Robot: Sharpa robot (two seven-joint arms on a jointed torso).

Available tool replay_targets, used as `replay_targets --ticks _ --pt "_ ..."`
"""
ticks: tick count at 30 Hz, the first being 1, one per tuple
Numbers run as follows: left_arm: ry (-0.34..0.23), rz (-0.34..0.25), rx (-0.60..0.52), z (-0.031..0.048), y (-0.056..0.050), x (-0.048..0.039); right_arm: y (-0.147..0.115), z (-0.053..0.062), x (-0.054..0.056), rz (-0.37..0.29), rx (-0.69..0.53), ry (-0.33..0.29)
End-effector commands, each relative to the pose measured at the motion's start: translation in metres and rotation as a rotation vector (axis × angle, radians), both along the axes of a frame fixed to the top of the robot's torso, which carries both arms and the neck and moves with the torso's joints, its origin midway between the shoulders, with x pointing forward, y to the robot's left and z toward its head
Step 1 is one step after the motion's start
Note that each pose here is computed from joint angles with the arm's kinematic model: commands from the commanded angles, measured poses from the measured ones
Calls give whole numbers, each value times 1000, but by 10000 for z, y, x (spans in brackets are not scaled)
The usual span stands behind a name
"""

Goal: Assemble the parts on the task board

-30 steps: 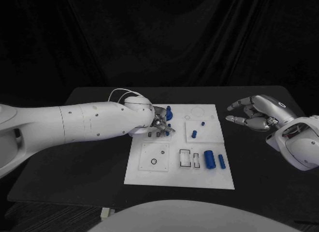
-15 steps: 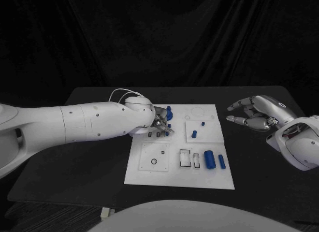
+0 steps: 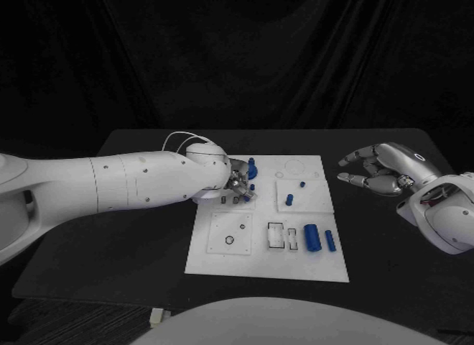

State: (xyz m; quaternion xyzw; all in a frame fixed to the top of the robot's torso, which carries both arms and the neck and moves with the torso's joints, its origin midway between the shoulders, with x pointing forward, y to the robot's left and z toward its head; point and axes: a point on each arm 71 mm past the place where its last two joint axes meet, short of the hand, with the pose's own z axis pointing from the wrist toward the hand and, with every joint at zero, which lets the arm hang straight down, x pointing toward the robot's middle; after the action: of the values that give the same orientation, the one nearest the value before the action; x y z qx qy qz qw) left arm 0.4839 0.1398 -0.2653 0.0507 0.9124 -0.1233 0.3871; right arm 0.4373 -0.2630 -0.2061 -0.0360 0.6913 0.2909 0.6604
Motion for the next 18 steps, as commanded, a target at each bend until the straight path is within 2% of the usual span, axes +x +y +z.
replay_targets --ticks 1,18 --pt "8 -20 -10 -8 -15 -19 -7 -25 1 -7 -12 14" --pt "3 -4 -18 5 54 -57 -17 -53 7 -8 -17 21"
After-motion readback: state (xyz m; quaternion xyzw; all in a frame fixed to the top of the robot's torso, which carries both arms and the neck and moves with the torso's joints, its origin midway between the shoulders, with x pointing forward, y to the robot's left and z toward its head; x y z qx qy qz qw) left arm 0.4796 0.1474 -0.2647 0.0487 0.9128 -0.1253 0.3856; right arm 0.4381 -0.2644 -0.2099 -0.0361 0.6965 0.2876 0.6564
